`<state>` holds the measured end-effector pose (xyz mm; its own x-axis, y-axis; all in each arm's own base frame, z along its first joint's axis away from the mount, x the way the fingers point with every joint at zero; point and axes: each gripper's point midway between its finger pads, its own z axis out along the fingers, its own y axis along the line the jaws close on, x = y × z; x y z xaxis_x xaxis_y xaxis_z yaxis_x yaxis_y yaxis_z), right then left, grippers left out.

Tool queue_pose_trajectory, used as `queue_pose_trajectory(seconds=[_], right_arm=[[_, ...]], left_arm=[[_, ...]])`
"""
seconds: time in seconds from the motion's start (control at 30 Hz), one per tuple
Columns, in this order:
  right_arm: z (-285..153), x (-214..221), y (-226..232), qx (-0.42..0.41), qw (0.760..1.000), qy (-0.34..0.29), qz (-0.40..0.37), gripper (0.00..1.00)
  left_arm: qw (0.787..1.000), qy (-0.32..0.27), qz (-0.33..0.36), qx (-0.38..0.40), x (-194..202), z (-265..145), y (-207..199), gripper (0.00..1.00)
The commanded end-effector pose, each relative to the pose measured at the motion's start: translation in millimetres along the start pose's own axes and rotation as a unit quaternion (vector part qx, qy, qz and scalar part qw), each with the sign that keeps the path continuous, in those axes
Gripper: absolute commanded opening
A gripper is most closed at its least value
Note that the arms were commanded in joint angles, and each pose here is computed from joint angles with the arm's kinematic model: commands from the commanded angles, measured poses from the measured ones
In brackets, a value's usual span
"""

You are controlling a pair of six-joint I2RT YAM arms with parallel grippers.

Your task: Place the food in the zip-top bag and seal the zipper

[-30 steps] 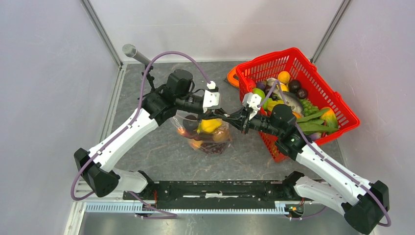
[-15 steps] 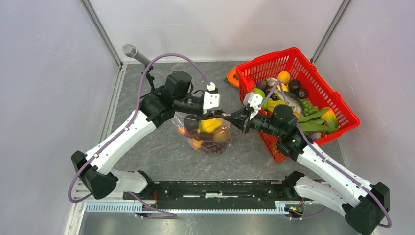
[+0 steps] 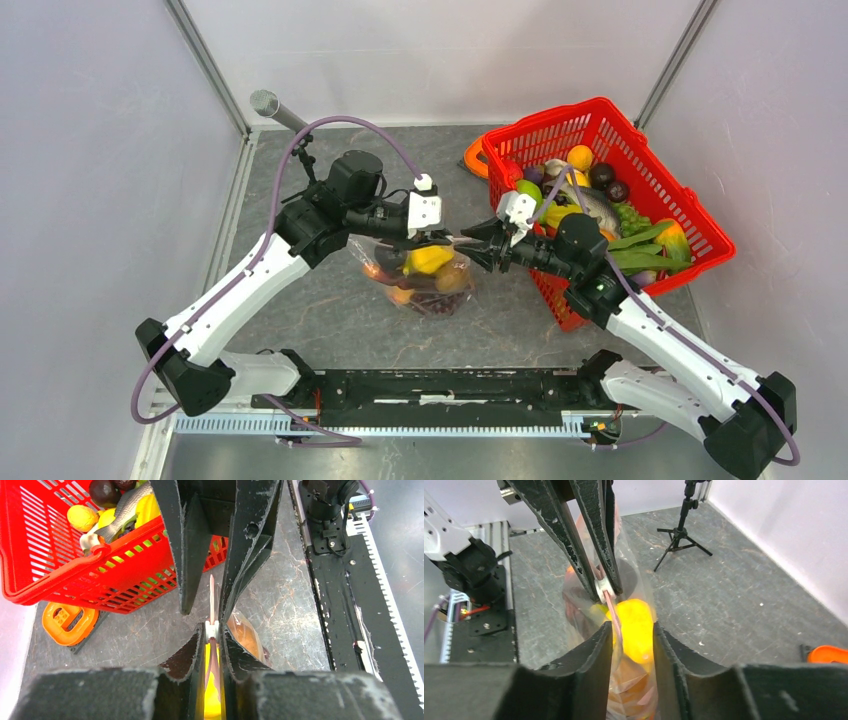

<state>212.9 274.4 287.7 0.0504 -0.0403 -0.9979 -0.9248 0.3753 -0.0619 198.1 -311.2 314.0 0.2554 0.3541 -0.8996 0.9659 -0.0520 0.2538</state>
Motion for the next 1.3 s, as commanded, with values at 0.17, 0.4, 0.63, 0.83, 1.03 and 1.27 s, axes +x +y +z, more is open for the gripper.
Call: queue_pose_trajectory(seconds=[0.17,0.4,0.63,0.83,1.03,1.27], right_arm=[[8.8,-28.4,-1.5,-0.035,0.995,-0.015,-0.089,0.53],[15.5,-28.7,0.6,-0.061,0.993,0.000,-0.102,0.32],[14.7,-25.0,0.8,-0.062,0.993,0.010,-0.103,0.00],[5.3,-24.1,-18.4,0.015,0.995,0.000,-0.095,0.00],[-4.8,-23.9,-26.2,0.059,0.995,-0.011,-0.077,0.00],[-11.9,-27.1,-25.2,0.071,0.995,-0.024,-0.073,0.00]], left_arm=[[0.999,-0.040,-0.001,0.024,-20.8,-1.5,-8.0,0.02],[0.999,-0.037,0.000,0.018,-20.4,-2.1,-6.4,0.02],[0.999,-0.030,-0.003,0.011,-16.4,-1.5,-4.3,0.02],[1.000,-0.005,-0.003,-0.017,-2.3,-8.2,-3.5,0.02],[0.999,0.024,-0.013,-0.037,14.3,-19.4,-10.3,0.02],[0.997,0.040,-0.002,-0.071,14.8,-37.3,-9.5,0.02]])
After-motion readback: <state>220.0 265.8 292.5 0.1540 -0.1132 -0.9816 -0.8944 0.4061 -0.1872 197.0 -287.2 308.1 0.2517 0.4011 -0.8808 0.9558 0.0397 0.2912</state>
